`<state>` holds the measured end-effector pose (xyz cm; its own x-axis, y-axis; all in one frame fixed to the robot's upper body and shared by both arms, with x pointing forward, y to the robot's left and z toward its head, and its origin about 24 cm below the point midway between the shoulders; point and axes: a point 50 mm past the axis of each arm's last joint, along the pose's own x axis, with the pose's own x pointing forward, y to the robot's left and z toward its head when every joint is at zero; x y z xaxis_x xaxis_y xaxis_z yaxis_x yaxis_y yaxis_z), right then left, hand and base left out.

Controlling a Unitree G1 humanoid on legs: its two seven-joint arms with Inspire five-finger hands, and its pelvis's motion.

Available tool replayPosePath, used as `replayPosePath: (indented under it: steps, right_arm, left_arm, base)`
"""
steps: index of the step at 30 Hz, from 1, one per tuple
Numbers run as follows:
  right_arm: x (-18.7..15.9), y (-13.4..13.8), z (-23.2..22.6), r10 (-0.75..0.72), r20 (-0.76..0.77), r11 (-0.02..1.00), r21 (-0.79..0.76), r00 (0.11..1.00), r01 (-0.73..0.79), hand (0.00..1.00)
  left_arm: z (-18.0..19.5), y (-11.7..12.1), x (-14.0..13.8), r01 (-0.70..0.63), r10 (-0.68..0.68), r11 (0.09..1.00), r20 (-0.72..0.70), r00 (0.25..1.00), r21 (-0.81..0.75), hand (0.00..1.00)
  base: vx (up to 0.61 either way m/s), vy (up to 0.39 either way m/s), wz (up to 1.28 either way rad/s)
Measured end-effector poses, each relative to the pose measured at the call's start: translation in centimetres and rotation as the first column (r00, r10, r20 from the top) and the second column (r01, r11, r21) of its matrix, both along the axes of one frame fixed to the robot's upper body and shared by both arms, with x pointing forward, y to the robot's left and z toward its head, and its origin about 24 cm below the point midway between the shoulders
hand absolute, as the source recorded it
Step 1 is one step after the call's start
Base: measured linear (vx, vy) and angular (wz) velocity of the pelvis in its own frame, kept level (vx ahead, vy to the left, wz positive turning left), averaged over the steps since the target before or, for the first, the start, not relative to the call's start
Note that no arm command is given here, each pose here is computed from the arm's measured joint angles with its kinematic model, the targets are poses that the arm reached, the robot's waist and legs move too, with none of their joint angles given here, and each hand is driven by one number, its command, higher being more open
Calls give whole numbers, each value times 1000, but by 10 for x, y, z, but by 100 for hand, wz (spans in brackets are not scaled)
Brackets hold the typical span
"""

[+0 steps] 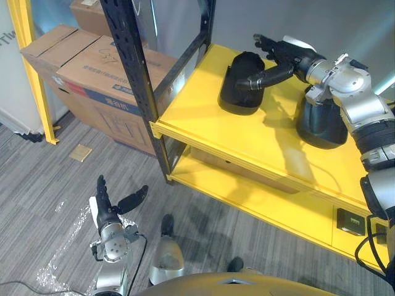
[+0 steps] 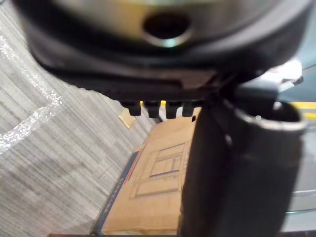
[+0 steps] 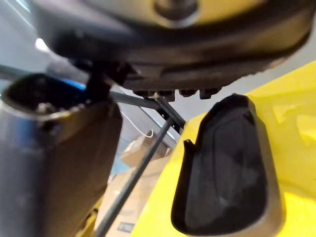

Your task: Walk over and take three plastic housings, then place them on the shelf

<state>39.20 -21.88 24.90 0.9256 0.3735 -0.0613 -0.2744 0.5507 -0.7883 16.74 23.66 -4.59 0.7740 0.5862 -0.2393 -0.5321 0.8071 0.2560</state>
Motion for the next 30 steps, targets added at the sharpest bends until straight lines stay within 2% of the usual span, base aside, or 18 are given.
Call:
replayPosePath:
  steps: [4,7,10,18,30]
  right_arm:
    - [5,-2,8,-32,-11,999,-42,999,31,100]
    - [8,-3,36,-65,58,995,-70,996,69,100]
    - [8,-6,44,-103,93,992,-60,990,109,100]
    - [10,-20,51,-214,99,976,-10,972,216,100]
    - [8,-22,71,-244,155,970,33,957,242,100]
  left_arm:
    - [-9,0,1,35,-34,999,-48,998,9,100]
    - [-21,-6,0,79,-81,997,-105,991,-23,100]
    - [-33,-6,-8,88,-96,995,-166,981,-55,100]
    - [-51,-4,-25,54,-80,992,-248,965,-110,100]
    - [-52,-6,-25,48,-83,988,-239,967,-149,100]
  base:
    - [-9,0,0]
    - [-64,2,-1]
    - [-60,-2,2]
    - [-18,-5,8]
    - [-8,-34,5]
